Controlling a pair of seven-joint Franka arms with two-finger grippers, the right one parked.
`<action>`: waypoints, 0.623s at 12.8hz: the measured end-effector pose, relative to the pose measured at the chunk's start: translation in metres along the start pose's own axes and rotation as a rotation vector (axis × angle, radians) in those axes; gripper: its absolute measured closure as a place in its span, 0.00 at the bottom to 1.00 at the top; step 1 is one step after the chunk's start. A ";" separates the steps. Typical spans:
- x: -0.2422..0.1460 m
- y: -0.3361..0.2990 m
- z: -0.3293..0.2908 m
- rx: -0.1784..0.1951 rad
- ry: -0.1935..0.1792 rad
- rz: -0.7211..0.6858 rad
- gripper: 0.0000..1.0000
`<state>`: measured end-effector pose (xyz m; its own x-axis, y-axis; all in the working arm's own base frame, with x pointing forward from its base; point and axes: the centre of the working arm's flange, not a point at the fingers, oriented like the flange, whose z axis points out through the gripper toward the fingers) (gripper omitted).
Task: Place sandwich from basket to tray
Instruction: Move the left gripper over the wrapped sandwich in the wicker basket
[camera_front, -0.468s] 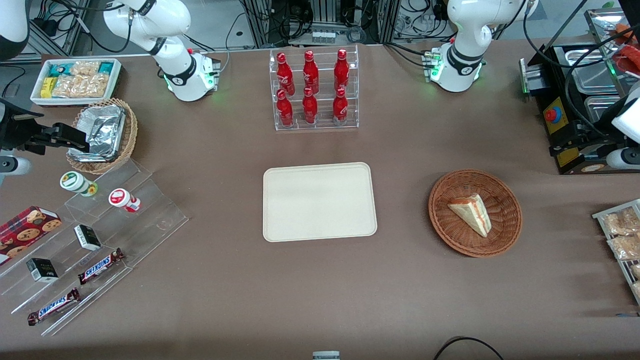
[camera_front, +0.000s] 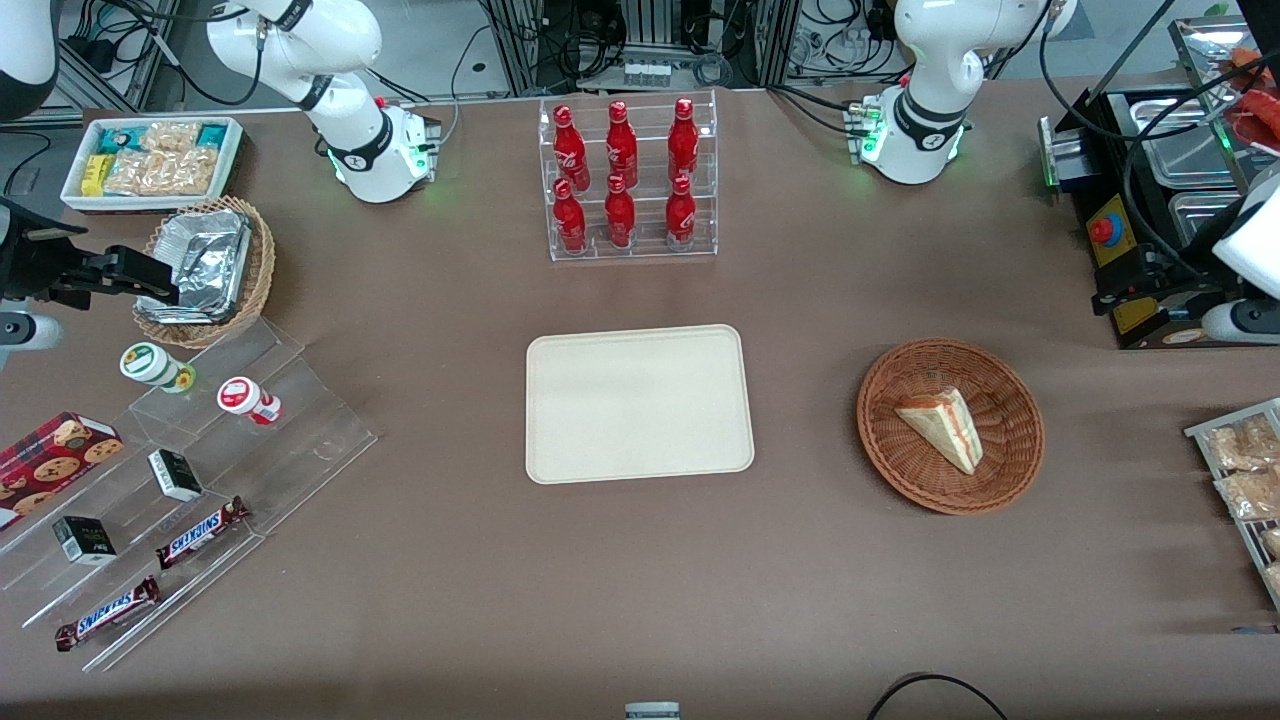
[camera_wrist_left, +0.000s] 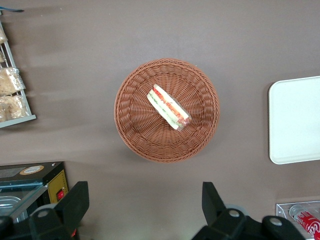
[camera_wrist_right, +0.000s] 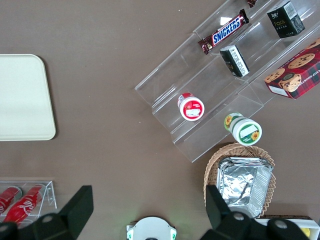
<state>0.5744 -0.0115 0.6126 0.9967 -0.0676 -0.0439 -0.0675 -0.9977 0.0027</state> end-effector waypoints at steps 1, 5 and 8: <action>0.005 0.002 0.010 -0.001 -0.005 -0.006 0.00; 0.026 0.007 0.078 -0.002 -0.001 -0.050 0.00; 0.032 0.022 0.133 -0.005 0.038 -0.188 0.00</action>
<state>0.5985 -0.0358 0.4786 0.9927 0.1206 -0.0061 0.1206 -0.9927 0.0030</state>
